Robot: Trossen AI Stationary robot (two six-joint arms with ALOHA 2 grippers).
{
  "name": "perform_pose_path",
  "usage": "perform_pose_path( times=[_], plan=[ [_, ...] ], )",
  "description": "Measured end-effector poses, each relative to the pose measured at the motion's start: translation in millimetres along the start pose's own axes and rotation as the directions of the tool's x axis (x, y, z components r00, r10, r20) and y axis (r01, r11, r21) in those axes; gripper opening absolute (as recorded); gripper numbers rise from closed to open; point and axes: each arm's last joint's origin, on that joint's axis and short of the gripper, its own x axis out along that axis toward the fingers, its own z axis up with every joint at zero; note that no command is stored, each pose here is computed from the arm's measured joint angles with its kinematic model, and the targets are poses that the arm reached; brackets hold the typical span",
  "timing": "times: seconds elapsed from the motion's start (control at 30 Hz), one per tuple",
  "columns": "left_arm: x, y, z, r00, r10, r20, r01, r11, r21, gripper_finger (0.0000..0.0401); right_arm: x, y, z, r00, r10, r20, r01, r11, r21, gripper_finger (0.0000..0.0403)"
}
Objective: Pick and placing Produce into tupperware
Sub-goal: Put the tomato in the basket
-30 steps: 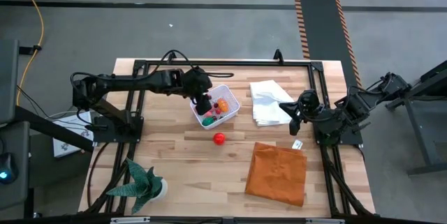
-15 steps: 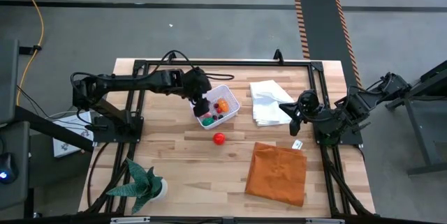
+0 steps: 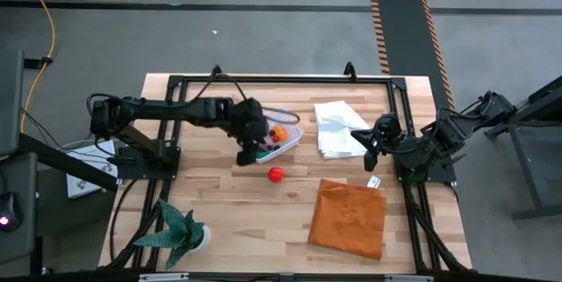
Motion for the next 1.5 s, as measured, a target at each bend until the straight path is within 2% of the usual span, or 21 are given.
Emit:
perform_pose_path(
  times=[0.13,0.33,0.47,0.57,0.77,0.9,1.03,1.23,1.5],
  plan=[
    [4,-18,3,1.000,0.025,0.011,-0.026,0.995,0.095,0.0102,0,0,0,1.000,0.000,0.000,0.000,1.000,0.000,0.0000],
    [7,-38,8,0.998,0.023,0.059,-0.032,0.988,0.154,0.0074,0,0,0,1.000,0.000,0.000,0.000,1.000,0.000,0.0000],
    [14,-48,9,0.998,0.003,0.069,-0.015,0.985,0.172,0.0083,0,0,0,1.000,0.001,-0.001,-0.001,1.000,0.000,0.0000],
    [24,-56,11,0.998,-0.011,0.069,-0.001,0.986,0.165,0.0115,0,0,0,1.000,0.008,-0.008,-0.008,1.000,-0.001,0.0000],
    [53,-62,3,0.999,-0.014,-0.029,0.016,0.997,0.082,0.0206,2,3,-2,0.998,0.034,-0.044,-0.034,0.999,-0.005,0.0000],
    [71,-65,-2,0.995,-0.039,-0.089,0.046,0.996,0.082,0.0266,5,7,-5,0.997,0.042,-0.071,-0.044,0.999,-0.015,0.0001],
    [74,-68,-3,0.994,-0.051,-0.092,0.059,0.994,0.090,0.0314,10,12,-9,0.993,0.050,-0.105,-0.054,0.998,-0.030,0.0001],
    [77,-68,-1,0.996,-0.053,-0.073,0.060,0.994,0.096,0.0362,14,16,-12,0.992,0.041,-0.117,-0.046,0.998,-0.041,0.0001],
    [96,-62,-8,0.990,-0.024,-0.140,0.037,0.996,0.087,0.0396,15,17,-12,0.993,0.047,-0.112,-0.051,0.998,-0.033,0.0001]
  ],
)
